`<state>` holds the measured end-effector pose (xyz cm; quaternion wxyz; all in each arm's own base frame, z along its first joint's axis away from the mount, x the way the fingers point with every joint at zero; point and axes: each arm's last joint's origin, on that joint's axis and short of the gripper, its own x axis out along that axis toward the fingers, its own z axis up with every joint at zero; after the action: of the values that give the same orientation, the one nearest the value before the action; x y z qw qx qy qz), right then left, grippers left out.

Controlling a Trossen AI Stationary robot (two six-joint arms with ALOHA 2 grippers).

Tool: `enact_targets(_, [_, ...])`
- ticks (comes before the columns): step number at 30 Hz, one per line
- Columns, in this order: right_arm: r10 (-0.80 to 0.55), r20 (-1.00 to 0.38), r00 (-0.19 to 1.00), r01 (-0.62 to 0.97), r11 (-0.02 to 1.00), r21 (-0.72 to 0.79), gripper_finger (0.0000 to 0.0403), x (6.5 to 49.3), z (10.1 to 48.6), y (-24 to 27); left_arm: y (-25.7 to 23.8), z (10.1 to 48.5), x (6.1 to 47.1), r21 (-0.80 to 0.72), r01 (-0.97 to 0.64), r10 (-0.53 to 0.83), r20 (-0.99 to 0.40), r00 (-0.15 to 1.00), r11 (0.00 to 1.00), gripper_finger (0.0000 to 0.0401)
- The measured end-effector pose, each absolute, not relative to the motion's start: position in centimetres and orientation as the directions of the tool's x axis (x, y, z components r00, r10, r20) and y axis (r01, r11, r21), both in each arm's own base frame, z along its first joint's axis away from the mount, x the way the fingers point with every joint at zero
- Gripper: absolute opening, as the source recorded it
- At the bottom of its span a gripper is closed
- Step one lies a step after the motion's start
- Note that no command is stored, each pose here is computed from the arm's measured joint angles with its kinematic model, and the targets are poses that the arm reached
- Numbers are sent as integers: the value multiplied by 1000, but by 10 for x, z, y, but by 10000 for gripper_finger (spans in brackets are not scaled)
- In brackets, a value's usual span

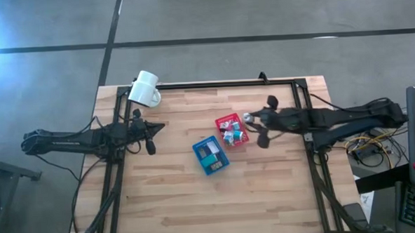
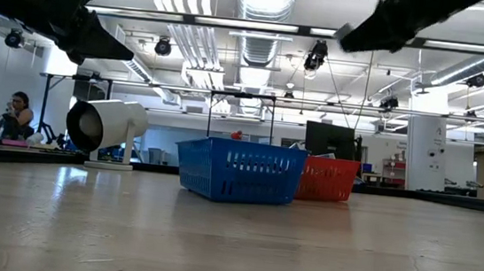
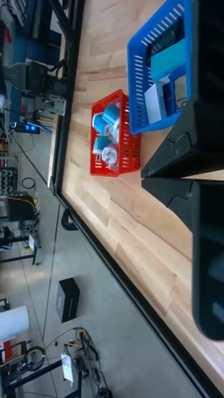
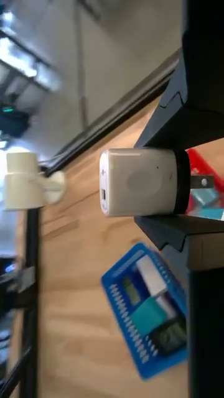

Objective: Pick & Place Office items
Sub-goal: Put the black charger adapter into the red bin

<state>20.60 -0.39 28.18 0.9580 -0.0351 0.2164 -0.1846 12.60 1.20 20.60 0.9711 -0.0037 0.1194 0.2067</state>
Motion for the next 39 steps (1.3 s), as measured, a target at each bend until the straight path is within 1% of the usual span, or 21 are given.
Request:
enact_targets(5, [-420,-513,749,400,903,-155,134,238,276,-19,12,206,126,42,-402,401,-234,886,914,12])
enact_targets(9, [-408,-618,672,409,900,-148,134,260,258,-31,12,206,126,43,-402,401,-234,886,914,12])
enact_targets(10, [-402,-636,659,410,901,-146,134,265,253,-33,12,206,126,43,-402,401,-234,886,914,12])
enact_targets(14, [-311,-710,632,351,931,-96,134,284,232,-37,12,206,126,43,-402,401,-235,886,915,12])
enact_targets(16, [-305,-740,600,352,931,-99,134,291,221,-38,12,206,126,43,-402,401,-235,886,915,12])
enact_targets(25, [-308,-807,504,362,924,-126,134,306,189,-41,12,206,126,42,-395,393,-236,888,918,12])
enact_targets(31, [-297,-834,465,346,928,-137,135,307,179,-41,12,206,126,42,-395,394,-236,888,918,12])
enact_targets(34, [-289,-838,463,327,934,-142,144,308,177,-41,12,206,126,42,-395,393,-236,889,918,12])
enact_targets(39, [-283,-849,447,306,940,-152,171,308,172,-41,12,206,126,42,-395,393,-236,889,918,12])
